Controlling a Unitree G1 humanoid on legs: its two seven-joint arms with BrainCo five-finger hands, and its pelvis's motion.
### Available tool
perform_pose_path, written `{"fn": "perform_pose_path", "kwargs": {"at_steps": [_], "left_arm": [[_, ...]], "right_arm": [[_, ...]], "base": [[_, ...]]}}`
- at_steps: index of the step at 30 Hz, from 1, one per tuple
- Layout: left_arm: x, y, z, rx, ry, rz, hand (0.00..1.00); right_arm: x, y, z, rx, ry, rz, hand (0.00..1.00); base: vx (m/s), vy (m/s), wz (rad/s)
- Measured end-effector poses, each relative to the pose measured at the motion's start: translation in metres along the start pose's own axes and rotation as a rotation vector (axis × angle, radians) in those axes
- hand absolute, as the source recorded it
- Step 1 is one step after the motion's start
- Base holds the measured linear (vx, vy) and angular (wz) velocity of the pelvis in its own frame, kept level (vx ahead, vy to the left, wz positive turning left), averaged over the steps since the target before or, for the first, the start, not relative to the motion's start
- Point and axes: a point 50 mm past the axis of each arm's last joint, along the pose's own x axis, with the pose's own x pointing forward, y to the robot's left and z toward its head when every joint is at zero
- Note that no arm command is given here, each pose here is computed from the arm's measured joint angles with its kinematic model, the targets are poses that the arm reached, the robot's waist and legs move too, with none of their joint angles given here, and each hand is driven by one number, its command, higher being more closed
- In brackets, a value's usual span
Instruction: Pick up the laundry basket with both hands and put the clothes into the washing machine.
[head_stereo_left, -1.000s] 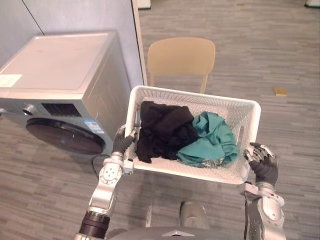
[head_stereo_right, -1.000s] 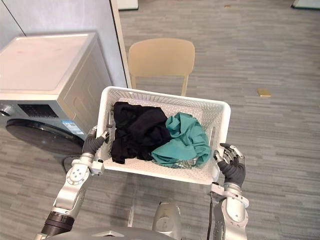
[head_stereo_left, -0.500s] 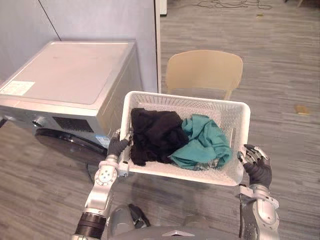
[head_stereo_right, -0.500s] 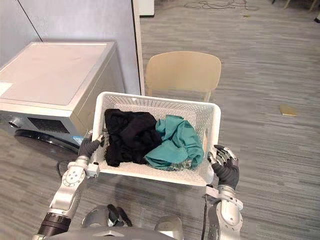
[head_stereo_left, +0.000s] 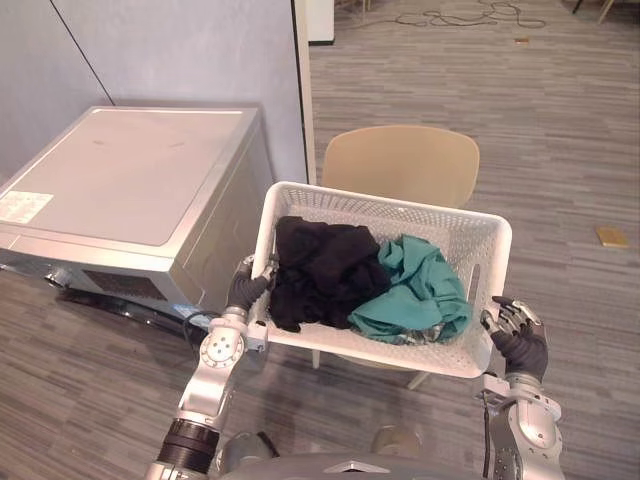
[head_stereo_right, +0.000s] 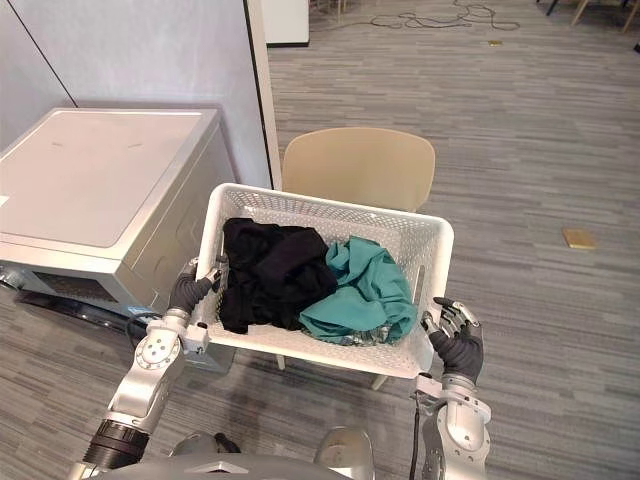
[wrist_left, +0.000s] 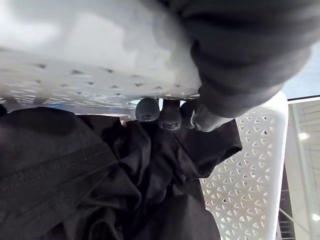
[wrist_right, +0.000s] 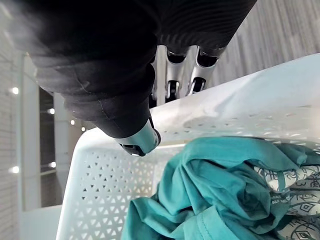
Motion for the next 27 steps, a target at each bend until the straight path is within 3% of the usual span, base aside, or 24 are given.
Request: {"fn": "perform_pose_path", "kwargs": {"at_steps": [11, 19, 27], "left_arm": [[-0.001, 0.001, 0.000, 0.007, -0.001, -0.009, 1.00], [0.015, -0.017, 0.021, 0.033, -0.079, -0.073, 1.00], [0.022, -0.002, 0.033, 0.093, -0.121, -0.044, 1.00]], "right_arm": [[-0.007, 0.002, -0.001, 0.017, -0.003, -0.006, 1.00], [-0.013, -0.009, 0.007, 0.009, -0.041, -0.081, 1.00], [-0.005, 0.004, 0.002, -0.018, -0.027, -0.026, 1.00]], "base": [[0.03, -0.058, 0.11], [0.14, 0.235, 0.05], [0.16, 0.156, -0.29]]}}
